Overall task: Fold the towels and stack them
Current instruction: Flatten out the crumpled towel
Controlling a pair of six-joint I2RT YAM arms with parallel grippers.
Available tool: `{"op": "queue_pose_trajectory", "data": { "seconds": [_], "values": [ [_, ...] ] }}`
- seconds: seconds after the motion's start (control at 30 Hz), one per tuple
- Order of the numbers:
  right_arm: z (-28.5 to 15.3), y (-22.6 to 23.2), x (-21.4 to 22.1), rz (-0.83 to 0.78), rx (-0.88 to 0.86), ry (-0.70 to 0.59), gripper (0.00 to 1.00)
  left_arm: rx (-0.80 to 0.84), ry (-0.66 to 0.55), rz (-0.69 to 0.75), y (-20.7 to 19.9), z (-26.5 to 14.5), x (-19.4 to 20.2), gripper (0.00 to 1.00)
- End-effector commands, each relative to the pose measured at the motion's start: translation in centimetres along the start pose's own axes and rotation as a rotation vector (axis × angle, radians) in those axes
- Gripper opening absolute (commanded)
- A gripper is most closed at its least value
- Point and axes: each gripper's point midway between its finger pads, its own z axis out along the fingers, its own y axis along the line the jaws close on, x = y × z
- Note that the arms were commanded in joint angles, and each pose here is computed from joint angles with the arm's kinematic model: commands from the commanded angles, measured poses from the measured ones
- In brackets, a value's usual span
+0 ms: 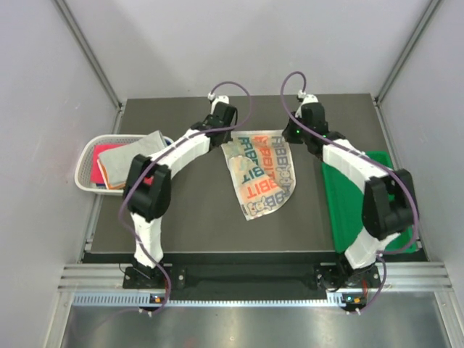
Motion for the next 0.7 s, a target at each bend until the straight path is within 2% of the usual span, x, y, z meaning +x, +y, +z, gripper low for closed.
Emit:
{"op": "queue_pose_trajectory", "data": {
  "seconds": [0.0, 0.1, 0.13, 0.2, 0.3, 0.4, 0.53, 0.67],
  "values": [
    [-5.4, 2.3, -3.6, -0.034, -0.063, -0.136, 0.0, 0.05, -0.145, -0.006, -0.1, -7.3, -4.6, 0.0],
    [-9.1, 3.6, -3.7, -0.063, -0.075, -0.19, 0.0, 0.117, -0.208, 0.004, 0.1, -13.3, -5.4, 0.0],
    [-11.1, 4.6, -4.0, -0.083, -0.092, -0.223, 0.0, 0.131, -0.19, 0.037, -0.3, -14.2, -3.6, 0.0],
    [-13.1, 5.4, -3.6, -0.11, -0.102, -0.239, 0.0, 0.159, -0.208, 0.048, -0.3, -16.9, -3.2, 0.0],
    [-17.7, 7.3, -4.0, -0.143, -0.143, -0.307, 0.0, 0.248, -0.278, 0.048, 0.0, -23.7, -2.7, 0.0],
    [-22.2, 8.6, -4.1, -0.163, -0.189, -0.362, 0.0, 0.325, -0.312, 0.038, 0.3, -28.5, -1.7, 0.0],
    [-26.1, 9.2, -4.0, -0.152, -0.245, -0.404, 0.0, 0.439, -0.344, -0.001, 0.6, -33.2, -1.3, 0.0],
    [-29.0, 9.1, -4.7, -0.132, -0.273, -0.442, 0.0, 0.478, -0.39, -0.029, 1.7, -35.9, -2.6, 0.0]
  ]
}}
